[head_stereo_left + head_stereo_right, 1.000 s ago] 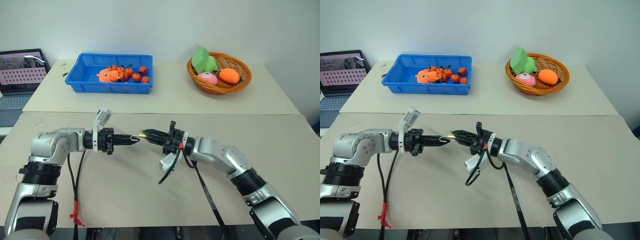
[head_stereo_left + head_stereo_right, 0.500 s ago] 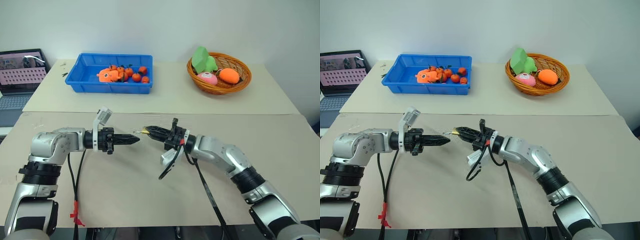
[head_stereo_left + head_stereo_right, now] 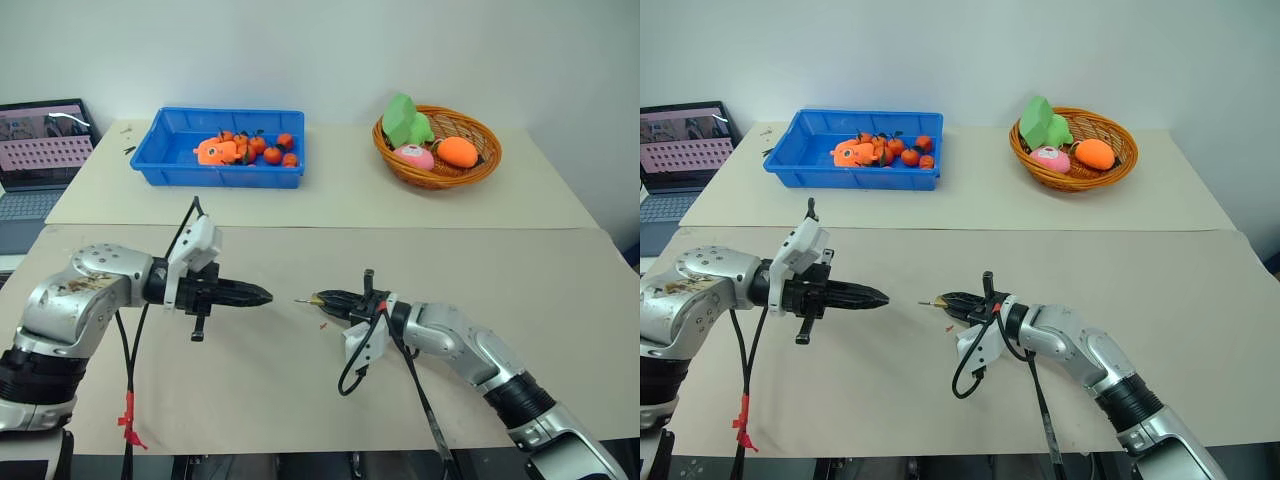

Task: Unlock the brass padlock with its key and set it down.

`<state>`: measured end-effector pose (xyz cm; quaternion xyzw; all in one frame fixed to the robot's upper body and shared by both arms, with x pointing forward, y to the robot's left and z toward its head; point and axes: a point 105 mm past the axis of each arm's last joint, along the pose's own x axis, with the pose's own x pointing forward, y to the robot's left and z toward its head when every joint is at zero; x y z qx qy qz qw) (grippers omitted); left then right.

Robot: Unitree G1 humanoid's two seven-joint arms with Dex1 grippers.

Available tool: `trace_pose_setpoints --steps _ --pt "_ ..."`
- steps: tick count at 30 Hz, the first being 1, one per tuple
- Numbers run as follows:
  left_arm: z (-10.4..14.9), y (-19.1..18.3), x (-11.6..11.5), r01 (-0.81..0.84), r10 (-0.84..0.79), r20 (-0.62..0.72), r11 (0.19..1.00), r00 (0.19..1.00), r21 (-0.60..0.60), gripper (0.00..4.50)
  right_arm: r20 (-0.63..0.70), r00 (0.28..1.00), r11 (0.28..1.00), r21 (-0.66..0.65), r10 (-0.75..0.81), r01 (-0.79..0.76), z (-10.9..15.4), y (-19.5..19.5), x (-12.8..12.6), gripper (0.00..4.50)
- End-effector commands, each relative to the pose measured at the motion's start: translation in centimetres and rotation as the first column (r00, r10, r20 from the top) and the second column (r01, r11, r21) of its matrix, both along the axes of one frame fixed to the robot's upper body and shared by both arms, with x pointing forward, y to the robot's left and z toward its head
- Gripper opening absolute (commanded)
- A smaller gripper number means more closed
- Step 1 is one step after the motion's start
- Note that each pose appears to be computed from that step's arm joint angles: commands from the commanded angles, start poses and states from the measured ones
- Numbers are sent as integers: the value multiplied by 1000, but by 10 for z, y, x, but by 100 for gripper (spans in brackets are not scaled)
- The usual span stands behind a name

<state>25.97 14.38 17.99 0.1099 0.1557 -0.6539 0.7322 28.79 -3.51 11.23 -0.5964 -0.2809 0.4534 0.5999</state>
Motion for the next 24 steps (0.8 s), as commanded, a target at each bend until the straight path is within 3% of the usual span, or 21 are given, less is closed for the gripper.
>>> trace_pose_setpoints --steps 1,8,16,18,19,20,21,24 --pt "5 -3 -12 49 -49 24 999 999 23 4 1 999 999 -6 33 -33 9 7 -4 11" --pt "-17 20 -7 -3 -3 43 990 999 141 4 -102 993 996 -59 57 -63 6 7 -5 11" --pt "-23 18 -9 -9 0 64 990 998 137 4 -143 988 995 -75 58 -70 6 10 -1 11" --pt "-24 17 -10 -6 -3 65 991 998 132 0 -163 985 996 -65 48 -59 6 9 0 111" --pt "-24 16 -10 -6 -3 64 992 998 130 0 -170 984 996 -66 46 -58 5 9 -1 126" --pt "-24 16 -10 -6 -2 64 992 998 128 0 -184 982 996 -65 49 -61 4 10 -2 171" --pt "-24 16 -10 -6 -2 64 992 998 127 55 -197 979 996 -67 50 -64 2 10 -3 204" --pt "-25 15 -11 -5 -3 64 992 998 127 153 -237 971 994 -87 42 -64 -3 8 -6 302"
